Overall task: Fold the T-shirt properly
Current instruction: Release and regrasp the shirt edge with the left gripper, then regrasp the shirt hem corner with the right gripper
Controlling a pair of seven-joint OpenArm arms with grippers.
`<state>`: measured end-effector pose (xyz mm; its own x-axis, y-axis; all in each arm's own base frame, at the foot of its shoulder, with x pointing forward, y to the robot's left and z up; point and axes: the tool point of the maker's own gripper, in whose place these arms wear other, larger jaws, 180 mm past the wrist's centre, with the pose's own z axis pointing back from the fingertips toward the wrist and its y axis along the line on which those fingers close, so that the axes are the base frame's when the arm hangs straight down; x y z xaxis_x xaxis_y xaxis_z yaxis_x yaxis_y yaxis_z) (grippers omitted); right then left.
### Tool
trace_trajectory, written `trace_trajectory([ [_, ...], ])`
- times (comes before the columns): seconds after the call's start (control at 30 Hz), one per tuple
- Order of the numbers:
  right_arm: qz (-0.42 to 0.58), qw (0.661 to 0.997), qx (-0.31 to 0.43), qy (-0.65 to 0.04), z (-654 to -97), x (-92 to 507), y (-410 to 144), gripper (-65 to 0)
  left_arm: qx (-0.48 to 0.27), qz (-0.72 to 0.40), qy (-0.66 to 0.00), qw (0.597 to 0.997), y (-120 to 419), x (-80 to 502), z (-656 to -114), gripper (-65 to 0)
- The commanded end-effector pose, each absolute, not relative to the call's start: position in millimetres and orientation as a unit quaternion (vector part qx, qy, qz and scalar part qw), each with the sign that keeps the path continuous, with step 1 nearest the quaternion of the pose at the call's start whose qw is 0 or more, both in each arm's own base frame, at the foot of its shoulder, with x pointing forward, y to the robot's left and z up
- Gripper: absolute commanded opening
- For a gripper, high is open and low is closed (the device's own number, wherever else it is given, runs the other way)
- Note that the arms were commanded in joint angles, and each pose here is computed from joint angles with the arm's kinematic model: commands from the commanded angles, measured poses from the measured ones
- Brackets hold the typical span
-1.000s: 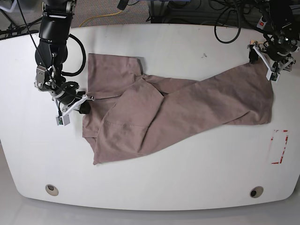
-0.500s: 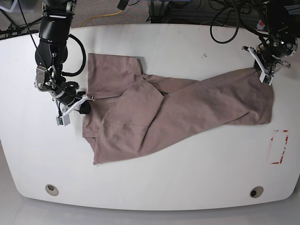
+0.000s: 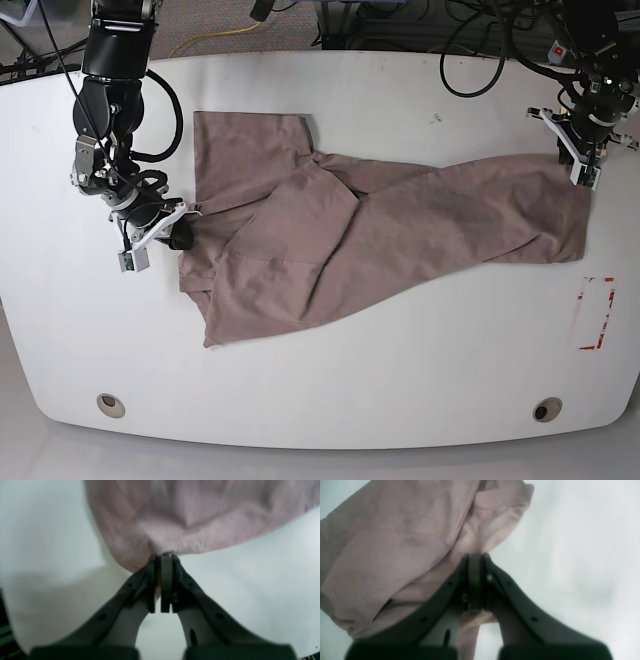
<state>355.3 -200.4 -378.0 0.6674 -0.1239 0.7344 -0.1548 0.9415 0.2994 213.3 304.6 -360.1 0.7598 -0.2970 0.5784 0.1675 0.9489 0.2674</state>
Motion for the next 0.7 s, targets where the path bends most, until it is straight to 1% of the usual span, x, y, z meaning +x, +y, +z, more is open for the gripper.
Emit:
trace_trajectory([
  [0.0, 0.013, 0.884, 0.168, -0.436, -358.1, 367.2, -205.7, -65.0, 0.115, -0.132, -0.343, 0.923, 308.8, 220.1, -344.5, -64.4],
  [0.43, 0.001, 0.893, 0.169, -0.416, -374.4, 361.8, -210.4, -64.7, 0.12, -0.139, -0.325, 0.928, 314.7, 210.1, -349.6, -64.3],
  [0.47, 0.0, 0.893, 0.169, -0.416, -374.3, 361.9, -210.2, -62.9, 0.118, -0.14, -0.321, 0.929, 314.3, 207.4, -351.8, -64.3],
  [0.67, 0.002, 0.892, 0.171, -0.419, -372.4, 362.4, -209.2, -47.1, 0.123, -0.15, -0.277, 0.941, 316.9, 192.0, -373.0, -64.2],
])
